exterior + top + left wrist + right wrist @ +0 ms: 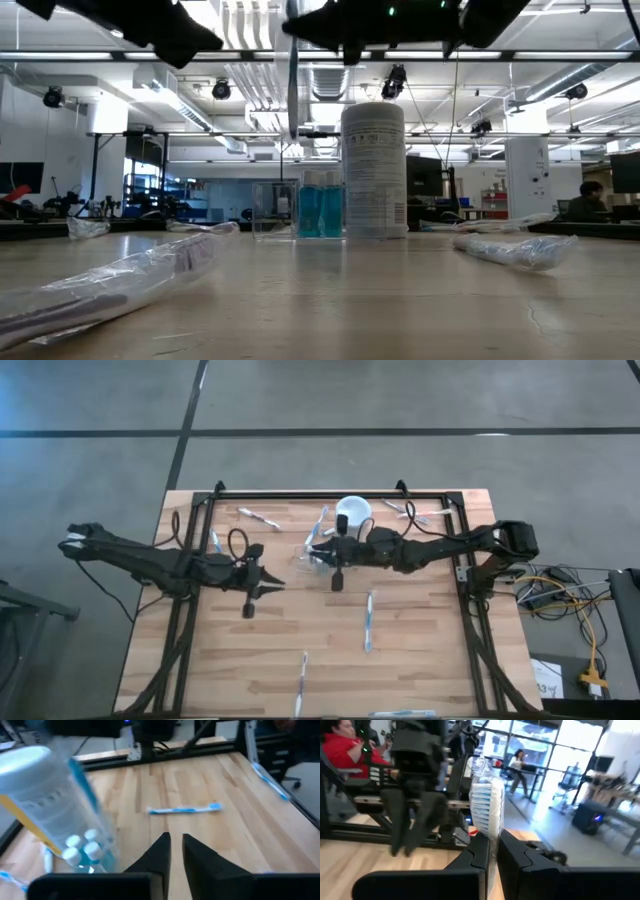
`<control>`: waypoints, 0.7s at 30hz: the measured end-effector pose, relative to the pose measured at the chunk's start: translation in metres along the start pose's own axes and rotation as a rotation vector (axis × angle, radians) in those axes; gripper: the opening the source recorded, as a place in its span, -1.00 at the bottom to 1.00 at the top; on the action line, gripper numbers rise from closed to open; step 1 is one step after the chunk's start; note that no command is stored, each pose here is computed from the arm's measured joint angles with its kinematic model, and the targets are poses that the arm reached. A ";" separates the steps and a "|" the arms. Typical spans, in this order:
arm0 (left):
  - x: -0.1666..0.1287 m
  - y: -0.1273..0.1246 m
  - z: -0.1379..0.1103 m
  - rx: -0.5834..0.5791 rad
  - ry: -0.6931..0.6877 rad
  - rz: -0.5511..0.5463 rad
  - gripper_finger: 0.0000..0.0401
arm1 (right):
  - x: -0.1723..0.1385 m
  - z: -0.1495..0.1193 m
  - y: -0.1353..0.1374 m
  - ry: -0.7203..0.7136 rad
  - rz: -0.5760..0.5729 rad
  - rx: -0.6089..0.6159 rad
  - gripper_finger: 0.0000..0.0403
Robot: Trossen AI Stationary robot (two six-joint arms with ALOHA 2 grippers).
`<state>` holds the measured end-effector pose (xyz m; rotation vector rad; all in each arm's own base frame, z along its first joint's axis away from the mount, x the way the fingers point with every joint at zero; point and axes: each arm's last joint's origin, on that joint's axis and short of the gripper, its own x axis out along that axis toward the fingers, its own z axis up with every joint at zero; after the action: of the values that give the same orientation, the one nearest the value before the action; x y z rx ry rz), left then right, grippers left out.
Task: Pick & Place toothbrushing station
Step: Put the blue toothbrush into the transparent organizer
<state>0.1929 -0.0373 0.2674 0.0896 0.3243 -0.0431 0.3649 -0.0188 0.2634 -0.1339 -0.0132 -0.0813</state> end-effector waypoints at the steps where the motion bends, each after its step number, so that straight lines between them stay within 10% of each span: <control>1: -0.001 -0.002 -0.004 0.001 0.004 -0.008 -0.83 | 0.002 -0.005 -0.004 0.016 0.005 0.016 -0.94; 21: -0.022 -0.006 -0.048 -0.116 -0.014 -0.016 -0.90 | 0.051 -0.085 -0.036 0.063 -0.240 0.029 -0.94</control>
<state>0.1571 -0.0381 0.2289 -0.0280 0.3129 -0.0406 0.4134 -0.0693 0.1851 -0.0998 0.0327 -0.3246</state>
